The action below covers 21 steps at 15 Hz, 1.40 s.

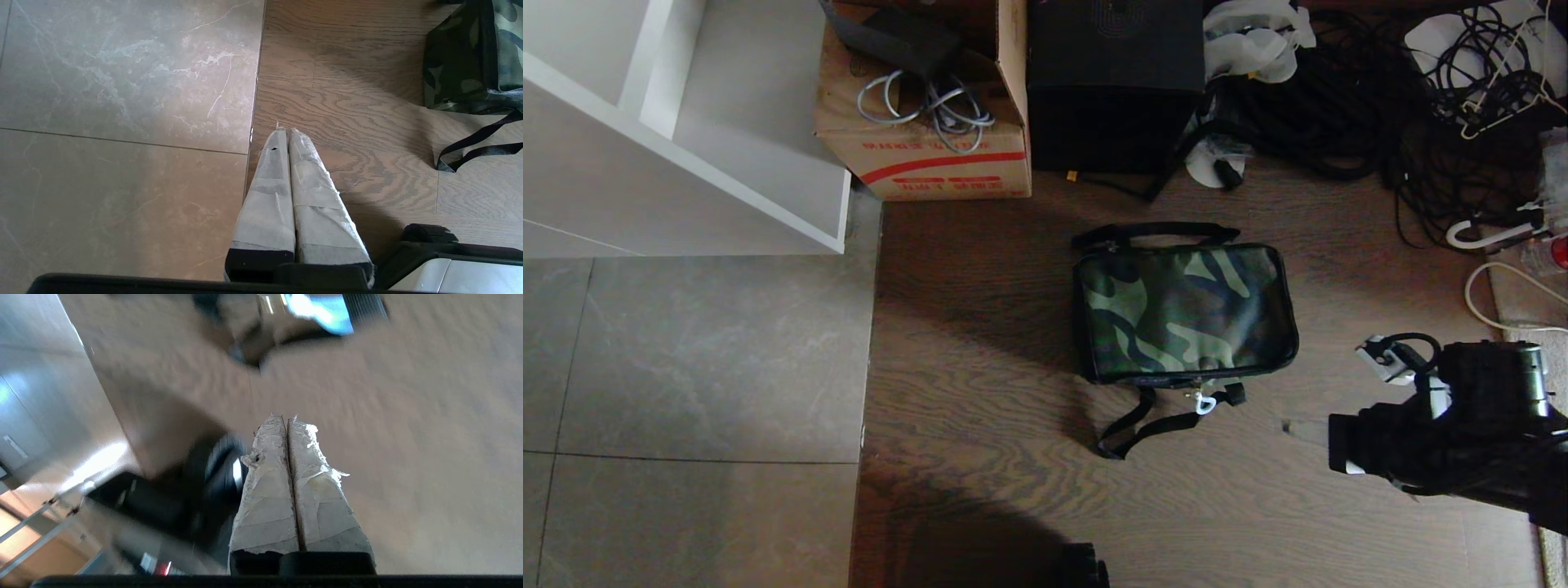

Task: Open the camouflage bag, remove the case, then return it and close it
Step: Open the top of the storage box

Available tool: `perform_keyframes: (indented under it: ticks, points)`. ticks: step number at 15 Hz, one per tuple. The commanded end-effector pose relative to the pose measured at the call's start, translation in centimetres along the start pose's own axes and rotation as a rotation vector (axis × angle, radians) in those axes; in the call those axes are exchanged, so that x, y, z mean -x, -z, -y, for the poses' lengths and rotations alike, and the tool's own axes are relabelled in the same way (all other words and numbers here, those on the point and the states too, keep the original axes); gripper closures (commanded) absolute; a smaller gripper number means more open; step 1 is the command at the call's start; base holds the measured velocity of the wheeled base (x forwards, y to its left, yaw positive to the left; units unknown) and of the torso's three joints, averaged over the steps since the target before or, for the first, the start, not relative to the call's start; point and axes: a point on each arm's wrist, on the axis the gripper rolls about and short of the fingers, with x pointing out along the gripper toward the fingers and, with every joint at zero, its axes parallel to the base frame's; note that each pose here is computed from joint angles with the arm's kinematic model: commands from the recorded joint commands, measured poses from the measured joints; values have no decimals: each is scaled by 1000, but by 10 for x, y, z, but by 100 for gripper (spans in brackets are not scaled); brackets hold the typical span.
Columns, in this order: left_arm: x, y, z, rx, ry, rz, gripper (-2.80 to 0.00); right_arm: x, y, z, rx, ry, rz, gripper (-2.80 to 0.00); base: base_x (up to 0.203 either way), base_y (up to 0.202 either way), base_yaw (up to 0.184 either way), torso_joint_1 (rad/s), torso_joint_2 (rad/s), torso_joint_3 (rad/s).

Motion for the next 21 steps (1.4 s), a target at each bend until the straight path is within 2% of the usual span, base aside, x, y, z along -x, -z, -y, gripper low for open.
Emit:
perform_keyframes:
  ticks: [1,4,6,9,13,18,21]
  points:
    - [-1,3,0,1,-2,-10,0,-39,4,1,34,-60,11,-280,0,0,0,0,0,0]
    - [-1,3,0,1,-2,-10,0,-64,14,-15,108,-118,-7,-280,0,0,0,0,0,0]
    - [-1,3,0,1,-2,-10,0,-73,15,-22,170,-117,35,-280,0,0,0,0,0,0]
    - [-1,3,0,1,-2,-10,0,-84,27,-17,256,-110,4,-280,0,0,0,0,0,0]
    - [-1,3,0,1,-2,-10,0,-99,24,-12,281,-101,43,-280,0,0,0,0,0,0]
    - [-1,3,0,1,-2,-10,0,-130,20,-5,288,26,81,-280,0,0,0,0,0,0]
    - [-1,3,0,1,-1,-9,0,-143,21,-2,286,37,86,-280,0,0,0,0,0,0]
